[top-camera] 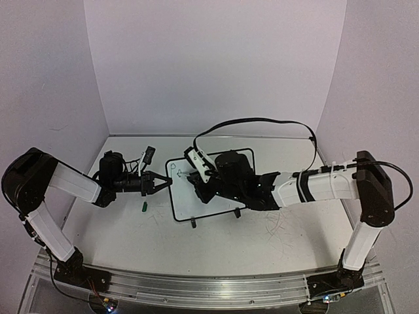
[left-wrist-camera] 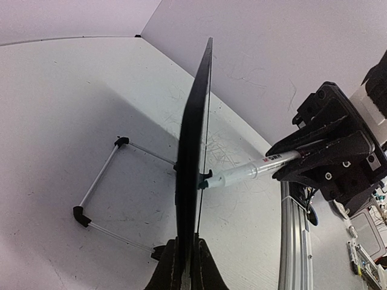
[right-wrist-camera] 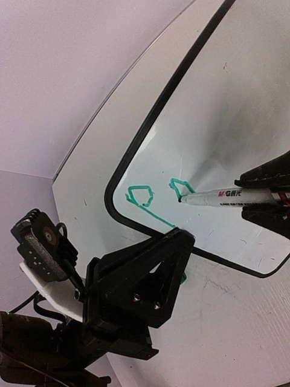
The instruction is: Write a sentence on the whiteboard
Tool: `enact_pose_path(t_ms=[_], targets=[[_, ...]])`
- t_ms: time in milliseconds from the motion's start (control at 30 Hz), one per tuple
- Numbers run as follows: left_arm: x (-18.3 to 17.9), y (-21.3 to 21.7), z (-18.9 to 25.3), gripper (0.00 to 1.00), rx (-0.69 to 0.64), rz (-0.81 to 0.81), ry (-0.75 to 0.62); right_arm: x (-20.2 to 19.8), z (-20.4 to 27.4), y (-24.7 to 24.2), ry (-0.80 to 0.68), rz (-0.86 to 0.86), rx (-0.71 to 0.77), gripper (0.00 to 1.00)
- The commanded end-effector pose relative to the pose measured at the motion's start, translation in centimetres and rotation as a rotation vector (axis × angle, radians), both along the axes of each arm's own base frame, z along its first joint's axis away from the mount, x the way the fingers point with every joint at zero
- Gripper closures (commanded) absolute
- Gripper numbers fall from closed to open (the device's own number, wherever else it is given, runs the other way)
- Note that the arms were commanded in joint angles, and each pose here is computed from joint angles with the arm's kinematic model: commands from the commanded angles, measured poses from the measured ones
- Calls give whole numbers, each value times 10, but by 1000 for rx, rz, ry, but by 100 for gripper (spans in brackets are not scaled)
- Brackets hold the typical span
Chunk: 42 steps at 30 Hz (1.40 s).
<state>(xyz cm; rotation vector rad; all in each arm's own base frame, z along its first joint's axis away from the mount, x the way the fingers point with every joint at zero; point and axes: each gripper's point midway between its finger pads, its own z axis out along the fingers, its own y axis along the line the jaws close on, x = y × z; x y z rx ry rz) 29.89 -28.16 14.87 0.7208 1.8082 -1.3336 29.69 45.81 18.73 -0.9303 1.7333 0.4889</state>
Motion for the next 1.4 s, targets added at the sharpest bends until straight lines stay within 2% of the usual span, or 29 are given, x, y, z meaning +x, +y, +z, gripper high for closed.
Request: enact_pose_path(t_ms=[0, 100, 233, 300, 633, 1367], targets=[[-5, -4, 27, 100, -33, -37, -104, 8, -8, 2, 16, -27, -23, 100], [-5, -3, 27, 100, -33, -37, -103, 5, 1, 0, 12, -23, -5, 100], [-4, -3, 26, 100, -31, -33, -101, -15, 57, -9, -26, 44, 133, 100], [-4, -3, 26, 100, -31, -34, -100, -16, 69, -18, -55, 40, 152, 100], [-5, -3, 27, 100, -32, -34, -99, 8, 55, -19, -74, -22, 103, 100], [-5, -3, 27, 100, -31, -37, -104, 13, 38, -15, -56, -40, 78, 100]])
